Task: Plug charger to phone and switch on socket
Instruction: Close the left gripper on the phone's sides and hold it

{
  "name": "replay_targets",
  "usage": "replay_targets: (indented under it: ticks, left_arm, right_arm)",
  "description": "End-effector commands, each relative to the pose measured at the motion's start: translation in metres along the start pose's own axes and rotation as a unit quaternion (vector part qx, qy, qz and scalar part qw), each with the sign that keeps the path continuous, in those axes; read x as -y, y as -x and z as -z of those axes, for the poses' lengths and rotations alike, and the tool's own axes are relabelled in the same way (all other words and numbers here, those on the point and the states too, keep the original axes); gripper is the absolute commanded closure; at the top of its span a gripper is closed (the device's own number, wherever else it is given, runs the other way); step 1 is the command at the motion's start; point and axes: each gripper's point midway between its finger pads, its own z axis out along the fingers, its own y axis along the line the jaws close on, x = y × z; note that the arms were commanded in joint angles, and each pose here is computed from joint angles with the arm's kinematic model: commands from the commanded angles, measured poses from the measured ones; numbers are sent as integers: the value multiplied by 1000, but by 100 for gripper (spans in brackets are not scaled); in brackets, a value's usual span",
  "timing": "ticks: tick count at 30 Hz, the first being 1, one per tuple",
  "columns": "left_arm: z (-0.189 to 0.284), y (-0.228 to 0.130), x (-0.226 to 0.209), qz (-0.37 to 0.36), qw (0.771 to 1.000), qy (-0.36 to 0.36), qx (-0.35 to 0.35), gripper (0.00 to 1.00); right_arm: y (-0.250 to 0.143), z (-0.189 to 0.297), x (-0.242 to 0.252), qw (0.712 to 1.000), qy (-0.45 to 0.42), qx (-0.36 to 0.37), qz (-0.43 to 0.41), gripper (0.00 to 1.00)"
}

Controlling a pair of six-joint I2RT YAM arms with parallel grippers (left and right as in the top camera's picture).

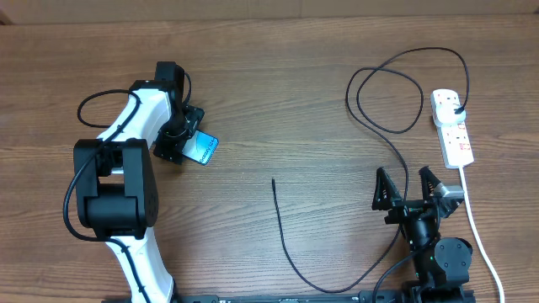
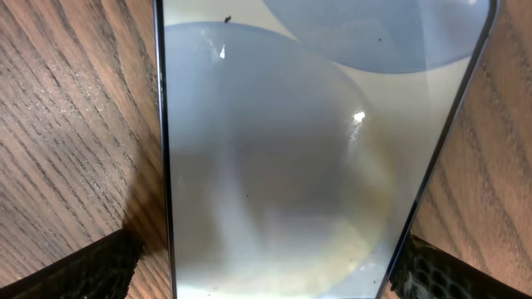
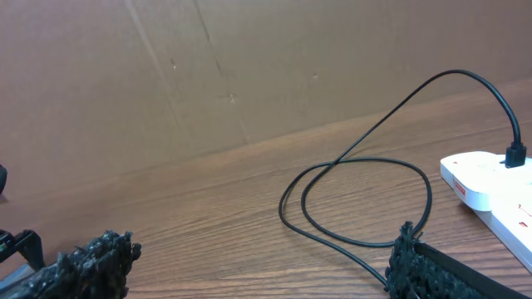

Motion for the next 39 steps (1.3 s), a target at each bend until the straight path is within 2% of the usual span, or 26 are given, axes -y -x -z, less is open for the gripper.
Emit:
replay_targets:
  ticks: [1,39]
  left_arm:
    - [-11,-9,-11,14,1000,15,-22,4]
    - [-11,-9,-10,14,1000,15,-22,13]
  right_arm:
    - [-1,0,1,1000,-2,3,0,0]
    - [-1,0,1,1000,-2,3,0,0]
